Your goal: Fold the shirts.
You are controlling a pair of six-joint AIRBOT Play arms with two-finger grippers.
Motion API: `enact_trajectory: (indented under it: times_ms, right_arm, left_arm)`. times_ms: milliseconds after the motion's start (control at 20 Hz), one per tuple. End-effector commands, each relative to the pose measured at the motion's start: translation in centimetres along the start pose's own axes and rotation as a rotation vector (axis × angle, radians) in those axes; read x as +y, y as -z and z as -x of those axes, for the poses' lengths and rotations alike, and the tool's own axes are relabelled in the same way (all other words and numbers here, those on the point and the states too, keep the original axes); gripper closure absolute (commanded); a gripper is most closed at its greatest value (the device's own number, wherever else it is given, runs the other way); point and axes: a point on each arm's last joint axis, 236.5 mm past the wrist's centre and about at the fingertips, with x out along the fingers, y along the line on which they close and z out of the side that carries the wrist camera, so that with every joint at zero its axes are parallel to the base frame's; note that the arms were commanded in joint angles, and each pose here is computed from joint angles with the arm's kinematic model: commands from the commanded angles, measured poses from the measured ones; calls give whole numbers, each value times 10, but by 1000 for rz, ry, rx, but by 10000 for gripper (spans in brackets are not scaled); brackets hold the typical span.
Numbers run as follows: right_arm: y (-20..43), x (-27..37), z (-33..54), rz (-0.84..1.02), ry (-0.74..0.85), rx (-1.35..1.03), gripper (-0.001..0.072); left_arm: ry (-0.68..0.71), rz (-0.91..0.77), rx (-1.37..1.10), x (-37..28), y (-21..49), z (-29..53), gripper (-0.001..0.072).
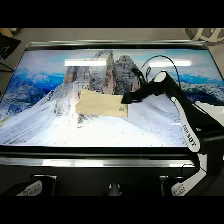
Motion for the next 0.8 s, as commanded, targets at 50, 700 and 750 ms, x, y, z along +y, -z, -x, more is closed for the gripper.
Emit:
enact_trajectory:
  times_ms: [50,700,750]
  right_arm:
    - [39,-37,-11,-209,-12,51,39]
    - [-39,-2,-6,-139,-133,-249,701]
    - [-47,-5,22,-104,-122,-290,701]
  left_arm:
    - [8,-16,13,-3,5,-2,676]
    - [41,-39,33,-19,13,-8,675]
    - [41,-39,33,-19,13,-8,676]
